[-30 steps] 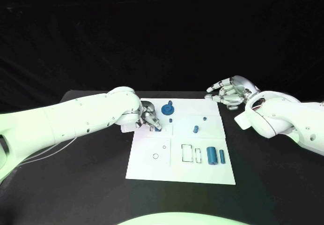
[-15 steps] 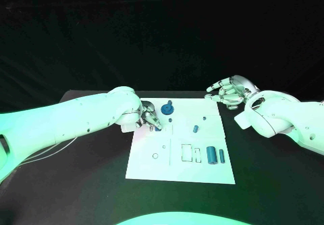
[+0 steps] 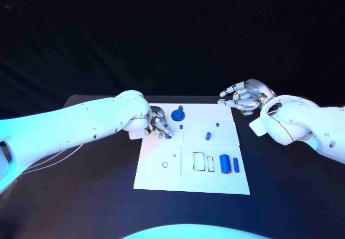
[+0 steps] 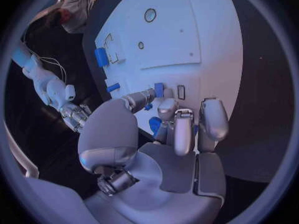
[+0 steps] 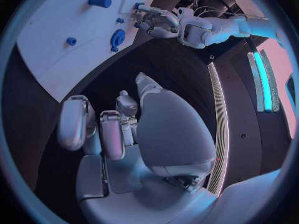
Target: Assemble the parts on the task board
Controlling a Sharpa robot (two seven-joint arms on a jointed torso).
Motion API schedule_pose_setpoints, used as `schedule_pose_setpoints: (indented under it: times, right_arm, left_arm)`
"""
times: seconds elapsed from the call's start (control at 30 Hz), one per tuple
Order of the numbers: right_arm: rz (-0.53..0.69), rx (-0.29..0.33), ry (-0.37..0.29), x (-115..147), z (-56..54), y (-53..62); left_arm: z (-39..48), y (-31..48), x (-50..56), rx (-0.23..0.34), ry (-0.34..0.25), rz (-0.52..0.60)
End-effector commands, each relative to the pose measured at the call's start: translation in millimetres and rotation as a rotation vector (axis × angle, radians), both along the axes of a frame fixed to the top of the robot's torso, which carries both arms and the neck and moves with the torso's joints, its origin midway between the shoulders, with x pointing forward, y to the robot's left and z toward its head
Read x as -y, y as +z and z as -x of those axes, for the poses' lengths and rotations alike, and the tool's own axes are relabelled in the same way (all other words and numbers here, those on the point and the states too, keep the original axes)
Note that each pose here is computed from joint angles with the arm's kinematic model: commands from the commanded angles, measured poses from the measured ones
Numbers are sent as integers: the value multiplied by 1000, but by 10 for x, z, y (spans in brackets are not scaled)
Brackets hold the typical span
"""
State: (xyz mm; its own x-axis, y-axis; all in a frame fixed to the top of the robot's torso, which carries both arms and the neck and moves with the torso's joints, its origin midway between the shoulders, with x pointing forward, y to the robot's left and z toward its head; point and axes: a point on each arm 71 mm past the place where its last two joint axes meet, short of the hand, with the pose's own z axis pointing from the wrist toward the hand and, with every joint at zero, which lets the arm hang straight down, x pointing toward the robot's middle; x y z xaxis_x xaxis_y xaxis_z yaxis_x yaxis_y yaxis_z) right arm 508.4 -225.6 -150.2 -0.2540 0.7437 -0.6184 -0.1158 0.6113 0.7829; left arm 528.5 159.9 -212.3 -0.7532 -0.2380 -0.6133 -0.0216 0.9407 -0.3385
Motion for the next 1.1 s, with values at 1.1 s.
schedule_pose_setpoints:
  times: [1.1]
  right_arm:
    - [2,-1,9,-9,0,0]
  left_arm:
    - [-8,-66,63,-34,-9,2]
